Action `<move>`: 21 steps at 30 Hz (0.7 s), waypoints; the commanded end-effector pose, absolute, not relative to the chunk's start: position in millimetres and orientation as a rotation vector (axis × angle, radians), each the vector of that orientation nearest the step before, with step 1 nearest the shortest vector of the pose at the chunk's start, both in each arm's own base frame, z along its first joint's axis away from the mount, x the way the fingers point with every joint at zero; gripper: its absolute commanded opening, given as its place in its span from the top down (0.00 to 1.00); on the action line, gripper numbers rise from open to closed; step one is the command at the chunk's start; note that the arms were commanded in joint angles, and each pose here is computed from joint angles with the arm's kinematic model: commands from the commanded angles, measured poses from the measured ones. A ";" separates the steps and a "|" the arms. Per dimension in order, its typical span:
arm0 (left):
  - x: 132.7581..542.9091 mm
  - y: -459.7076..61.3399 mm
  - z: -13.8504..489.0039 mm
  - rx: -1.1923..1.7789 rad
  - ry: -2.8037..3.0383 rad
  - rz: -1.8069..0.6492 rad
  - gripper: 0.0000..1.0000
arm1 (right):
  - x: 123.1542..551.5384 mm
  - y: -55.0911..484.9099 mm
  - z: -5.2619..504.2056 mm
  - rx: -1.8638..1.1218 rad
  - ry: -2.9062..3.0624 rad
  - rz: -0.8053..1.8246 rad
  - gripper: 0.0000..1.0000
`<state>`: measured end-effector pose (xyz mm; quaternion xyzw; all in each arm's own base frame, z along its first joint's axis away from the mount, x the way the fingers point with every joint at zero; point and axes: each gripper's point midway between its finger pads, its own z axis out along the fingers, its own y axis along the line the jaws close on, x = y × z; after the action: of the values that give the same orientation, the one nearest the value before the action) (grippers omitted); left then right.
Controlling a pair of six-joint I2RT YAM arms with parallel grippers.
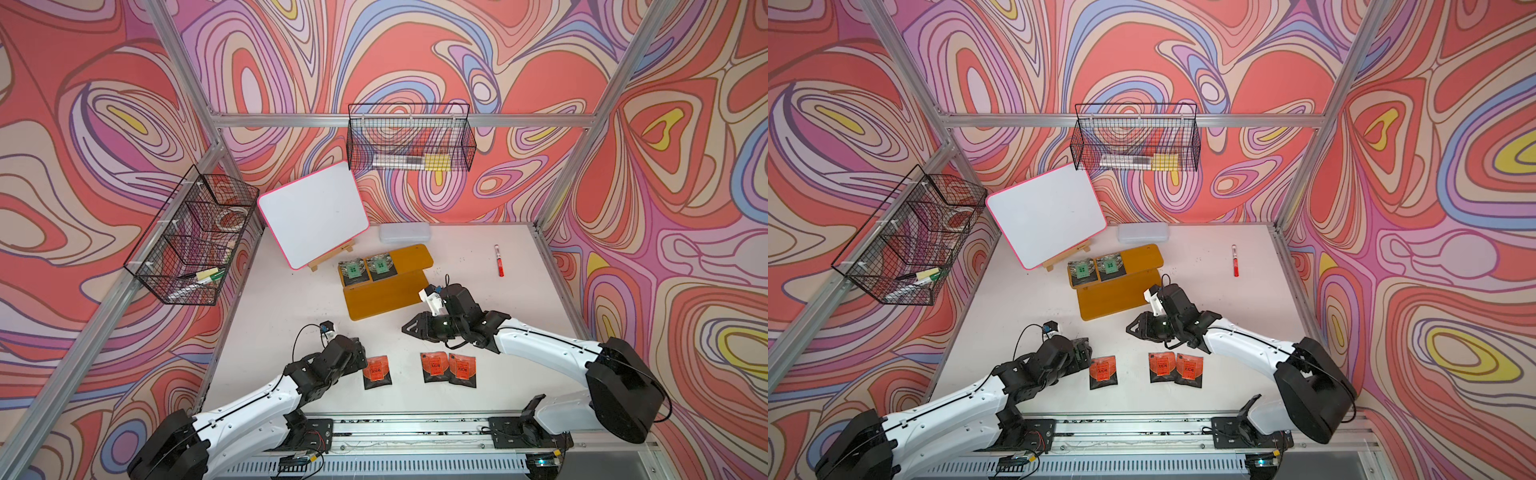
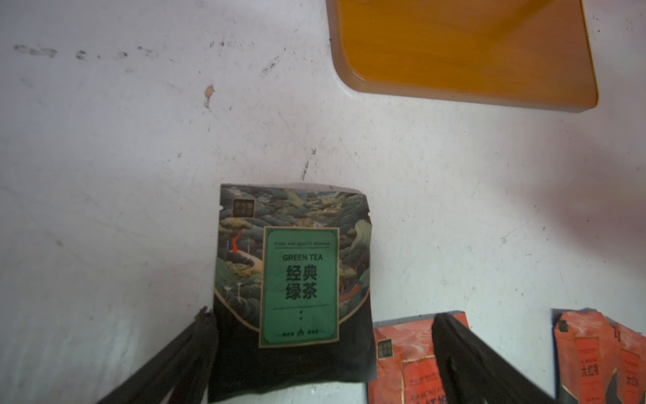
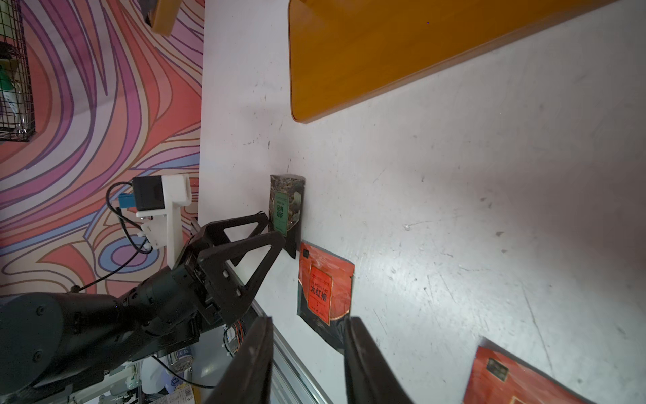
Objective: Place the tea bags on the shelf by color
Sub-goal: Pick up the tea bag from the center of the board.
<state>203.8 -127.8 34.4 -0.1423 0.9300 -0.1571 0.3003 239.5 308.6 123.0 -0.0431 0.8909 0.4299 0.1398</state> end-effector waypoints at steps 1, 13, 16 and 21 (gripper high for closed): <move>208.1 -127.8 33.8 -0.403 2.447 -0.431 0.01 | 241.2 321.5 117.9 -0.097 2.551 1.288 0.65; 205.7 -134.0 28.2 -0.395 2.459 -0.482 0.01 | 238.9 347.4 78.3 0.010 2.637 1.388 0.65; 205.7 -136.9 26.8 -0.388 2.461 -0.499 0.01 | 239.6 352.0 71.3 0.033 2.652 1.402 0.65; 205.5 -140.7 25.1 -0.396 2.463 -0.529 0.02 | 240.1 358.4 60.3 0.072 2.669 1.423 0.66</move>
<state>212.6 -142.6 37.3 -0.1439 0.9180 -0.1987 0.3115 239.5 350.3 58.4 0.0175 0.8890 0.4535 0.0616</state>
